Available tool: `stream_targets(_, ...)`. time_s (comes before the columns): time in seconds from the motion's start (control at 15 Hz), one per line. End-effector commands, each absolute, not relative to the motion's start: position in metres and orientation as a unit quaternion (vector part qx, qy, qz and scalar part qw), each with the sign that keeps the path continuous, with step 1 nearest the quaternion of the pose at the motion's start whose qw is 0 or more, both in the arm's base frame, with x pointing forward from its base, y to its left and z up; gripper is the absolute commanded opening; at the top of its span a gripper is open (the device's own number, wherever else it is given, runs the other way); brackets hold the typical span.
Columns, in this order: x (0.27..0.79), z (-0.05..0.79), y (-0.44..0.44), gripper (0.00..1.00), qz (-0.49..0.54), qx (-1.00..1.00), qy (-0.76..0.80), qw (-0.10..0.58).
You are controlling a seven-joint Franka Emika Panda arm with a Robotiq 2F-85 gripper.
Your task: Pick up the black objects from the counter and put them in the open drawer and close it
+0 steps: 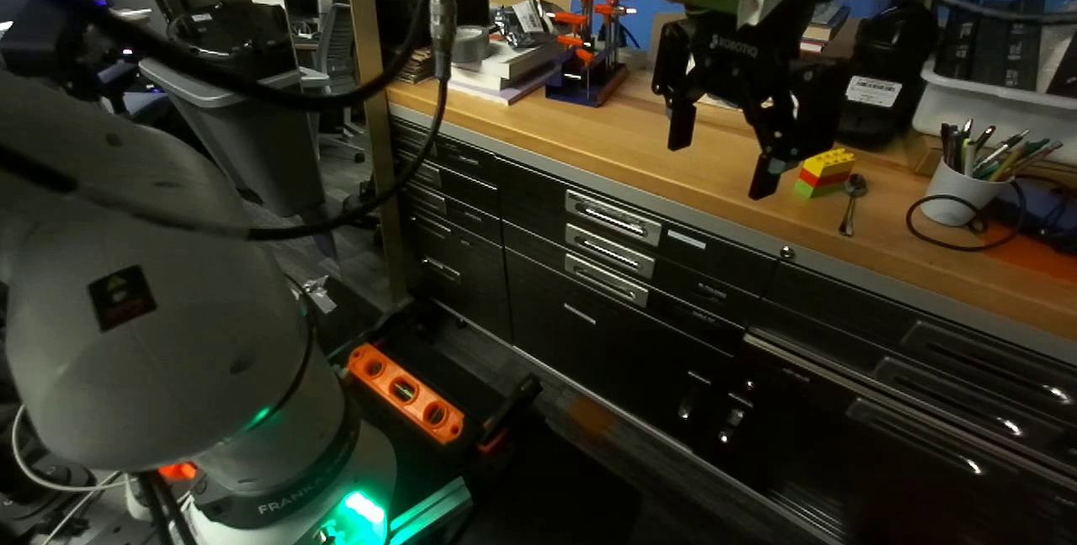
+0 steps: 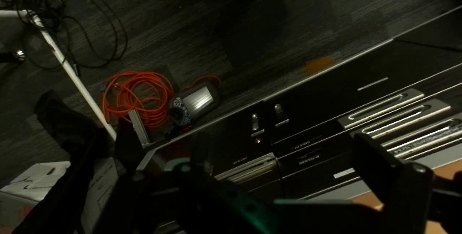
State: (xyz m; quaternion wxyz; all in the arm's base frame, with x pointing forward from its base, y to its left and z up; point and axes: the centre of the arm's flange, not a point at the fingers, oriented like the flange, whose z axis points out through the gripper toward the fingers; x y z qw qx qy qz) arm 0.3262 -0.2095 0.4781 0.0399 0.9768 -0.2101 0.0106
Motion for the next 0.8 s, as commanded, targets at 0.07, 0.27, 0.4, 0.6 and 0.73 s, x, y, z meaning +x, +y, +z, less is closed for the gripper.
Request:
stream_targets(0.07, 0.264, 0.503, -0.221, 1.0, 0.01, 0.989, -0.149, -0.012)
stream_targets(0.27, 0.247, 0.502, -0.225, 1.0, -0.001, 0.992, -0.125, -0.031)
stream_targets(0.4, 0.257, 0.497, -0.227, 1.0, -0.008, 0.99, -0.136, -0.022)
stream_targets(0.6, 0.251, 0.495, -0.227, 1.0, -0.011, 0.991, -0.129, -0.029)
stream_targets(0.73, 0.251, 0.494, -0.227, 1.0, -0.012, 0.991, -0.128, -0.03)
